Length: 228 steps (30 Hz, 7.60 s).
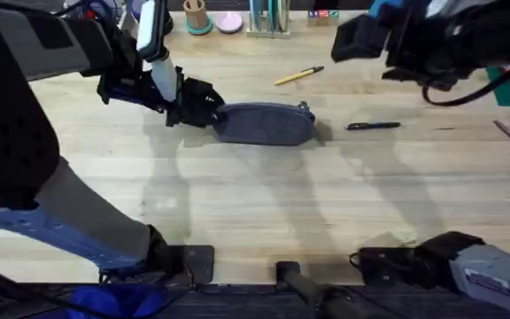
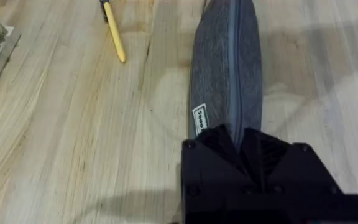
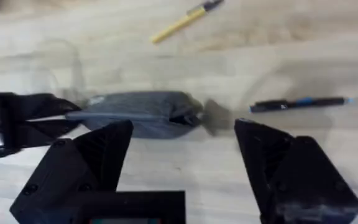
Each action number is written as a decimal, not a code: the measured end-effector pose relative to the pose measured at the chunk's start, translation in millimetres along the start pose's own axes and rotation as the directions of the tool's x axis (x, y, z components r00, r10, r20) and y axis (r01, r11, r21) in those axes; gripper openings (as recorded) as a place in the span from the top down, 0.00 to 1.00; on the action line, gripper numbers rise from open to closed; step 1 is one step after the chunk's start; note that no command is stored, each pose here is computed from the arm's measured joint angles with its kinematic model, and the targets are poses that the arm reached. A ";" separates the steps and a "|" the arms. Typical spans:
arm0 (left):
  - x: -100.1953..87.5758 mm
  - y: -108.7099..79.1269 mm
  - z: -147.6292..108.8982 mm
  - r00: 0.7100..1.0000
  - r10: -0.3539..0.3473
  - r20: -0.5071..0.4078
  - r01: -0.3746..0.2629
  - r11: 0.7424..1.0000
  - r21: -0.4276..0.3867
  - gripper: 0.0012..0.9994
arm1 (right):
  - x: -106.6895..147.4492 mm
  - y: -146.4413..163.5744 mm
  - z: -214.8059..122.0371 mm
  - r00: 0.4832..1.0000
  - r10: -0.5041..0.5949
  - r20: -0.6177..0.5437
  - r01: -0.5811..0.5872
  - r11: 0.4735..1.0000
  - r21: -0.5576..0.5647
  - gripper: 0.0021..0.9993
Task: Unzip the bag, pick up the pens from the table one at a time and place them inside, then zip the bag closed.
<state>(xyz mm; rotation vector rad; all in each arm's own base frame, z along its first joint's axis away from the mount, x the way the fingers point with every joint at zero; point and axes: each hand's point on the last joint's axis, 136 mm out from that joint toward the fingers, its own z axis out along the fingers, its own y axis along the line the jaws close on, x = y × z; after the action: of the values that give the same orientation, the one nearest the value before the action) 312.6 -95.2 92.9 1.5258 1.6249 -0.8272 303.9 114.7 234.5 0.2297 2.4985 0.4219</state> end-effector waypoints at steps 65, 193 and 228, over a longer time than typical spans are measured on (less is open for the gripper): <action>0.0 0.0 0.0 1.000 0.000 0.000 0.000 1.000 0.000 0.96 | 65.1 21.3 127.1 0.937 -0.070 -0.343 0.081 0.997 0.019 0.77; 1.7 0.5 0.7 1.000 0.008 -0.012 -0.008 1.000 0.001 0.96 | 73.0 191.2 158.9 0.948 -0.266 -0.175 0.201 0.927 -0.317 0.97; 1.0 -0.5 0.9 1.000 0.003 -0.010 -0.003 1.000 0.004 0.96 | 83.6 207.2 149.9 0.950 -0.261 -0.171 0.200 0.931 -0.306 0.97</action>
<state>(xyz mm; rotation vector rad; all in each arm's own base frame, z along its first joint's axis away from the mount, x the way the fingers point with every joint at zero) 312.1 -95.5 91.5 1.5372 1.6286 -0.8235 337.2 366.8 146.4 -0.2360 2.5862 0.7305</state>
